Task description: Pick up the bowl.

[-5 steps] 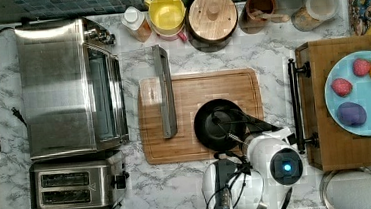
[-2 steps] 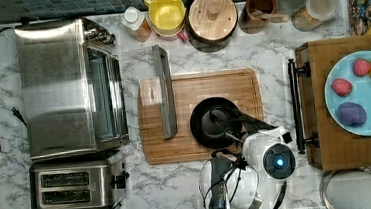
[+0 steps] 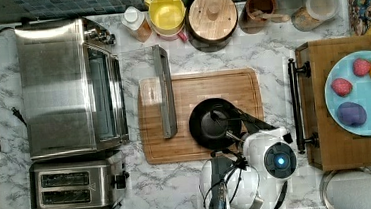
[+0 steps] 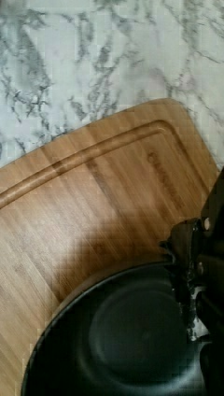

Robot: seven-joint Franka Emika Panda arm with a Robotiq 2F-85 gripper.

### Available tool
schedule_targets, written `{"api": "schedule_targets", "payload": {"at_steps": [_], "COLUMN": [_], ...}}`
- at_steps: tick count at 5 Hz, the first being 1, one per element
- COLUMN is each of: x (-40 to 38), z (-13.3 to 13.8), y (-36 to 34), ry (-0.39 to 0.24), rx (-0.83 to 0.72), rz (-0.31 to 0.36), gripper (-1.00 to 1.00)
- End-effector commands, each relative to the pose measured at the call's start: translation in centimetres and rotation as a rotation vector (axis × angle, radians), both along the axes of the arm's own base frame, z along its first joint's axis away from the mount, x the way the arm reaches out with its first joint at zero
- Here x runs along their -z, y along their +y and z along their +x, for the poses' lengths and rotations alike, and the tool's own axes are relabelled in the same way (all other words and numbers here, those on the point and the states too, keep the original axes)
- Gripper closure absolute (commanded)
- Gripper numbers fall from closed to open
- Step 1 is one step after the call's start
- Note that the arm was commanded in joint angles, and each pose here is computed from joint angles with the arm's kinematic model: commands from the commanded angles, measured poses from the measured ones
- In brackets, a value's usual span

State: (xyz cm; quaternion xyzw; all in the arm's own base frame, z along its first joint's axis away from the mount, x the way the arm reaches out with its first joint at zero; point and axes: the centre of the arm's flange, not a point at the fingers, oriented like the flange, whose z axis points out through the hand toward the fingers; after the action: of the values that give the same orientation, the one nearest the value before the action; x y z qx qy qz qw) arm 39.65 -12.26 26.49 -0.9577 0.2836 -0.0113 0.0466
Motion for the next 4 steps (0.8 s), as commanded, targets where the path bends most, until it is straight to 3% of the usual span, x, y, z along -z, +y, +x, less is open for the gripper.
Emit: {"api": "schedule_targets", "payload": {"at_steps": [1,2,3,4], "x": [-17.8,-20.6,-24.5,-26.4], "z": [8.8,10.7,12.1,12.8], "y": [0.2,1.0,1.7,4.4], "ry": [-0.252,-0.231,-0.225,-0.196], "rx": [0.256,0.256,0.242,0.021], "rz": [-0.165,-0.192,-0.122,-0.088], "gripper": [1.0,1.0,1.0,1.0]}}
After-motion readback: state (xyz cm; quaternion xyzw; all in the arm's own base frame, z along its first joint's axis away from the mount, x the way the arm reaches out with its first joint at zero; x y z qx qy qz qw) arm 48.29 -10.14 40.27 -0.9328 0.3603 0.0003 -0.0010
